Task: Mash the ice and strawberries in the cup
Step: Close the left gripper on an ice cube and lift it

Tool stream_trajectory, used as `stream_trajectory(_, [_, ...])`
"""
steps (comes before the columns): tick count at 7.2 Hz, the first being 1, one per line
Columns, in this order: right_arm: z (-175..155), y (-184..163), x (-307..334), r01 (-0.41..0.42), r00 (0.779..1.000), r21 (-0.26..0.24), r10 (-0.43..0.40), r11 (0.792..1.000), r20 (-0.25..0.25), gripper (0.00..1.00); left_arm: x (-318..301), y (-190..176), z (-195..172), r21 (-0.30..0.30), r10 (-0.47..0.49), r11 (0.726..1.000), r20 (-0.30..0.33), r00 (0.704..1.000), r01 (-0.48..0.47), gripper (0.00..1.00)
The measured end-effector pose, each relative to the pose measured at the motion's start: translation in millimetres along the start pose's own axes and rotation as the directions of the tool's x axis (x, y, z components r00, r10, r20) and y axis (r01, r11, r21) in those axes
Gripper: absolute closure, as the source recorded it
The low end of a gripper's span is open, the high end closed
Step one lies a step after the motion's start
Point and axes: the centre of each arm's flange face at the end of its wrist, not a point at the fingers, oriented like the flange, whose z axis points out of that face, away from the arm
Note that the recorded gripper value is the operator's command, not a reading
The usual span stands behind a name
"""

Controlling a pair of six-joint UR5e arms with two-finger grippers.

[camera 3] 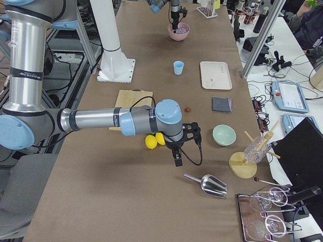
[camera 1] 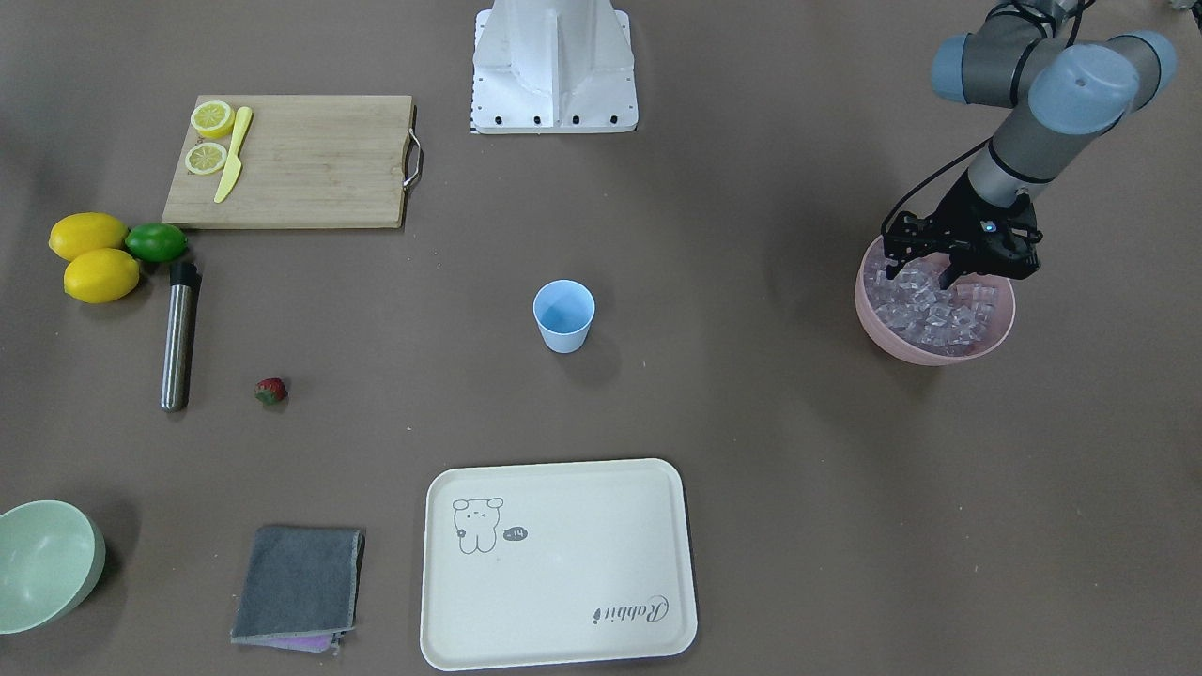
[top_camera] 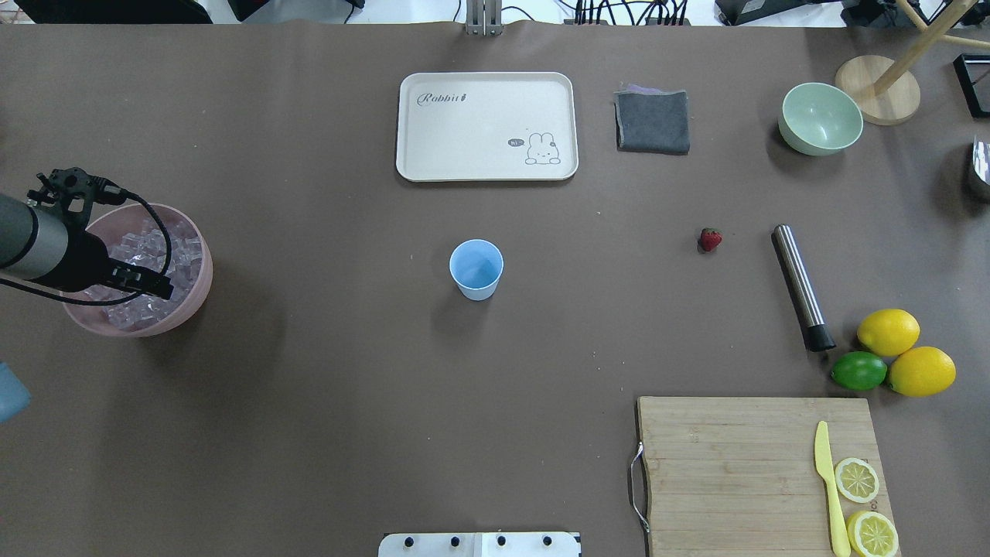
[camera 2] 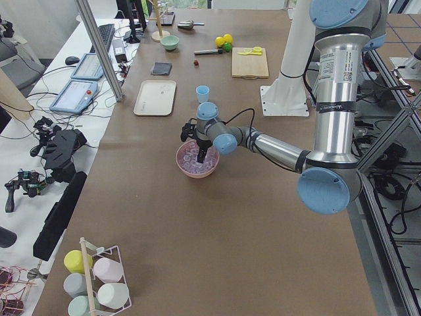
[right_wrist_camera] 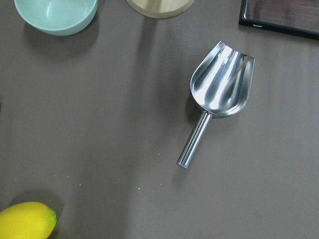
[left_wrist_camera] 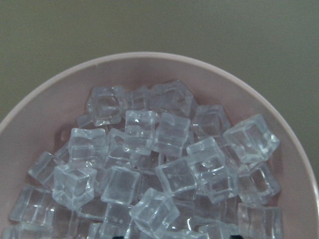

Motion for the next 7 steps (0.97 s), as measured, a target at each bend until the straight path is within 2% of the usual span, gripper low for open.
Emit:
stream_trajectory(2, [-0.1, -0.1, -0.1, 0.001, 1.000, 0.001, -0.001, 1.000, 0.000, 0.00, -0.3, 0.6, 0.6, -0.001, 0.000, 1.000, 0.001, 1.000, 0.000, 0.58])
stream_trajectory(3, [-0.1, 0.0, 0.0, 0.000, 1.000, 0.000, 0.000, 1.000, 0.000, 0.00, -0.3, 0.5, 0.4, -0.001, 0.000, 1.000, 0.000, 1.000, 0.000, 0.63])
stream_trajectory(5, [0.0, 0.0, 0.0, 0.000, 1.000, 0.000, 0.000, 1.000, 0.000, 0.00, 0.8, 0.7, -0.9, 0.000, 0.001, 1.000, -0.002, 1.000, -0.001, 0.91])
stream_trajectory(6, [0.0, 0.0, 0.0, 0.000, 1.000, 0.000, 0.000, 1.000, 0.000, 0.00, 1.1, 0.7, -2.6, 0.002, 0.002, 1.000, -0.004, 1.000, -0.002, 1.00])
stream_trajectory(7, [0.0, 0.0, 0.0, 0.000, 1.000, 0.000, 0.000, 1.000, 0.000, 0.00, 1.0, 0.1, -4.9, 0.005, 0.001, 1.000, -0.006, 1.000, -0.001, 1.00])
